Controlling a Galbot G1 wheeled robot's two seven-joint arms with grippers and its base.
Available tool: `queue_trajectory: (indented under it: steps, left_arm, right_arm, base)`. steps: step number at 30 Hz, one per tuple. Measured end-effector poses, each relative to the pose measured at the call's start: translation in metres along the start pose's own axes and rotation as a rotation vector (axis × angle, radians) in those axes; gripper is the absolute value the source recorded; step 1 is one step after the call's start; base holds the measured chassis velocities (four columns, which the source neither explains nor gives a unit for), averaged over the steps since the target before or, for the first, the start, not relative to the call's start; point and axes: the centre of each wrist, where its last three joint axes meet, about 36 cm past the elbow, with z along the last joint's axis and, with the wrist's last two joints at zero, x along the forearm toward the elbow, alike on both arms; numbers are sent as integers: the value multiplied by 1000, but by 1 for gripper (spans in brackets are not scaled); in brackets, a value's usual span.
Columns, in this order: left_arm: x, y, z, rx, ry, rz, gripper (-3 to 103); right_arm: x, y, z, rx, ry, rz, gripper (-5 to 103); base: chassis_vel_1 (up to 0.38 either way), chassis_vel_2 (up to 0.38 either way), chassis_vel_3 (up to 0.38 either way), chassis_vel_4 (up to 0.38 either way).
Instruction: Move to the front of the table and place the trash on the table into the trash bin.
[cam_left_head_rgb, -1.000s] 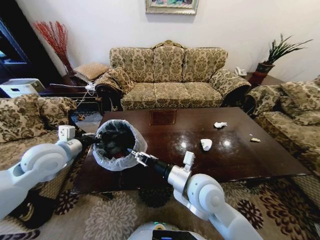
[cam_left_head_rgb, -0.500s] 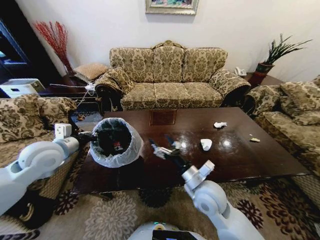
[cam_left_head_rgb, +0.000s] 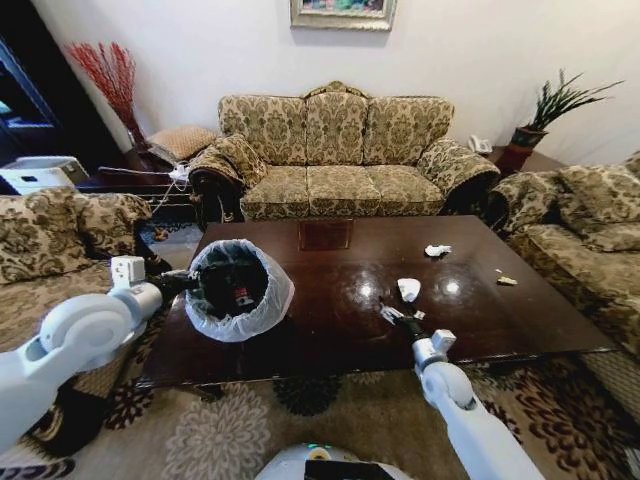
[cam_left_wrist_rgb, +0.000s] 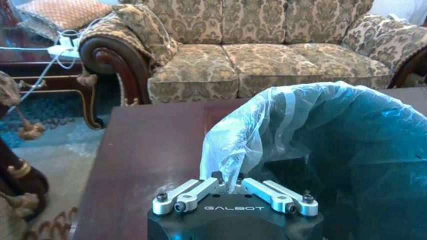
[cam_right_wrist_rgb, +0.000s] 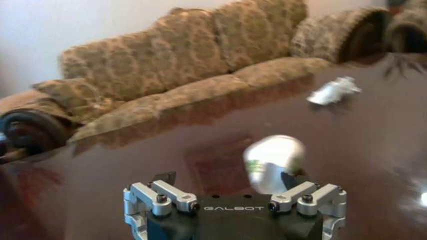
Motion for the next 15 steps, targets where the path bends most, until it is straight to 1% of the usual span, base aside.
queue_trajectory:
  steps: [7,9,10,11,12,14,15]
  left_arm:
    - [1,-2,3,8,2,14,0]
    - [2,-5,2,5,0,26,0]
    - [2,-5,2,5,0,26,0]
    - [2,-6,1,2,-2,30,0]
    - [4,-8,0,-2,-4,39,0]
    - [4,-9,-1,-3,-4,44,0]
    - [5,-10,-1,-3,-5,47,0]
  right_arm:
    - [-9,-7,8,-2,0,37,100]
    - [-22,-8,9,-33,-11,40,100]
    - [-22,-8,9,-33,-11,40,100]
    - [-26,-5,9,-50,-12,36,100]
    - [-38,3,7,-78,-1,22,100]
    - [-45,7,7,-86,3,16,100]
    - [-54,14,8,-95,6,6,100]
  base:
    - [-254,-272,248,261]
    - [-245,-237,226,252]
    - [-245,-204,189,252]
    - [-165,-204,189,129]
    - [-125,-134,136,61]
    - [-125,-98,79,61]
    - [-29,-98,79,39]
